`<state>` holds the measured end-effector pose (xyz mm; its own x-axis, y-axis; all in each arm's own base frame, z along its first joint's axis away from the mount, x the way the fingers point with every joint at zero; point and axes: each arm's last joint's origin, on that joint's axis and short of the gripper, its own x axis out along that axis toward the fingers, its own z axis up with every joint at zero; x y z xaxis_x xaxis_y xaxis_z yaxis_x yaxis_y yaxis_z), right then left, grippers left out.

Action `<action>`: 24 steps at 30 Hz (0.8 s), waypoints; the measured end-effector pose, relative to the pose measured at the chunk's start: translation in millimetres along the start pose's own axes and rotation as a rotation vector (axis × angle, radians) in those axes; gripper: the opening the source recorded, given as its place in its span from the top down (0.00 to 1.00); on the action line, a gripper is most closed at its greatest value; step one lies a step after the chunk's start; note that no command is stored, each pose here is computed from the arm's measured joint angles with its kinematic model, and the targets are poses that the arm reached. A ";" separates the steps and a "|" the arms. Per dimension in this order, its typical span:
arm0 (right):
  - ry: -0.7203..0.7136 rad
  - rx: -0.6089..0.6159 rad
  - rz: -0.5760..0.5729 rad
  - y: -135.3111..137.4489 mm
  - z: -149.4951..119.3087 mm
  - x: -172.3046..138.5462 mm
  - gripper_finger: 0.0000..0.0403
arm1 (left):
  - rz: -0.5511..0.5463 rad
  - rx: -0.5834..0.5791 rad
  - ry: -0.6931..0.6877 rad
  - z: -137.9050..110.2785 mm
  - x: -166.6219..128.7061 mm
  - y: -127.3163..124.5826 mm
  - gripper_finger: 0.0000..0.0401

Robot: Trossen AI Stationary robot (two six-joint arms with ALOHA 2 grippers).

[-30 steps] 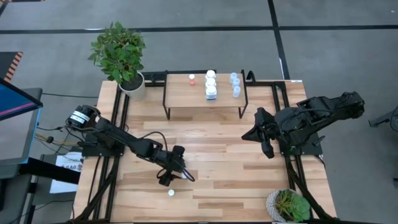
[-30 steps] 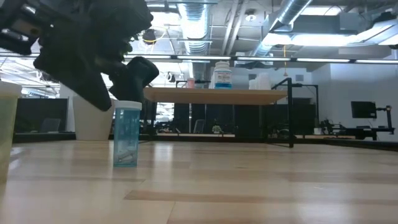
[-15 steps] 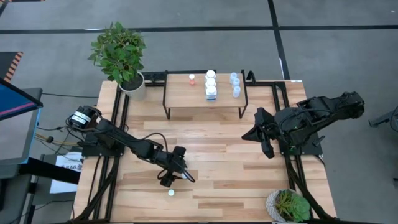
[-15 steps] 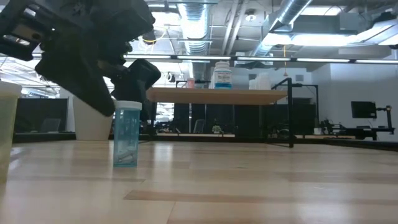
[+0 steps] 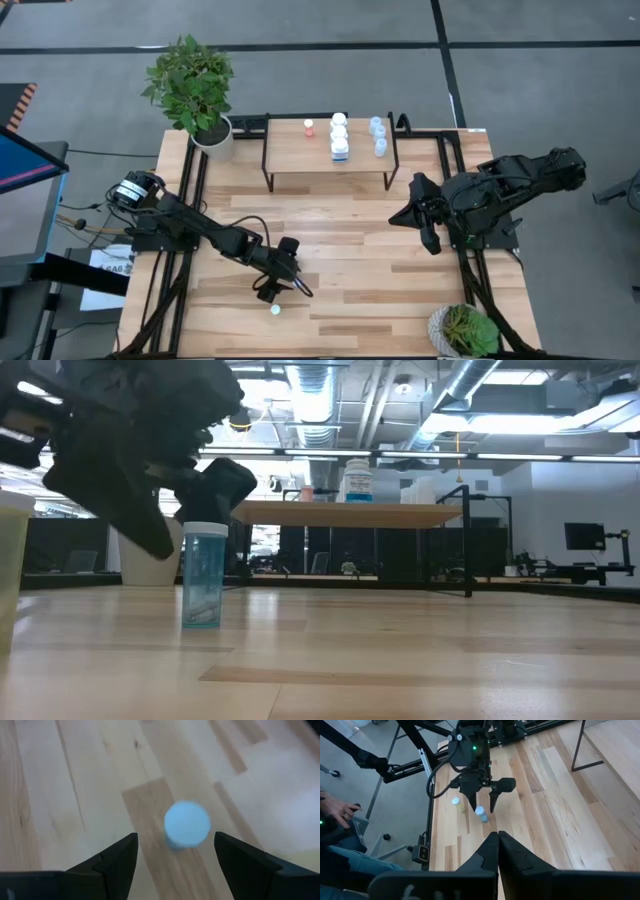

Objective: Pick and place medicine bottles onto shelf by color
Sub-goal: Put the blue medicine bottle on the shelf

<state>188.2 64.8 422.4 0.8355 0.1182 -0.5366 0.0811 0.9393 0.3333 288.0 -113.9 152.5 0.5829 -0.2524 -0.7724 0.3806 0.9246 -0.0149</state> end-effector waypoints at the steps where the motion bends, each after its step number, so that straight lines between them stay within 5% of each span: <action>1: 0.000 0.000 0.000 0.0 0.0 0.0 0.94 | 0.000 0.001 -0.009 1.2 -0.2 -0.3 0.38; 12: -0.001 0.003 0.001 0.0 0.1 0.0 0.94 | -0.024 0.000 -0.086 8.7 -1.1 -2.6 0.39; 24: 0.000 0.002 0.000 0.0 0.0 0.1 0.94 | -0.024 -0.003 -0.072 7.4 -0.9 -2.5 0.54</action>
<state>188.3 64.8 422.4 0.8356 0.1186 -0.5364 0.0821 0.9385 0.3354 291.8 -118.0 157.9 0.6236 -0.2944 -0.7242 0.3933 0.9188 -0.0349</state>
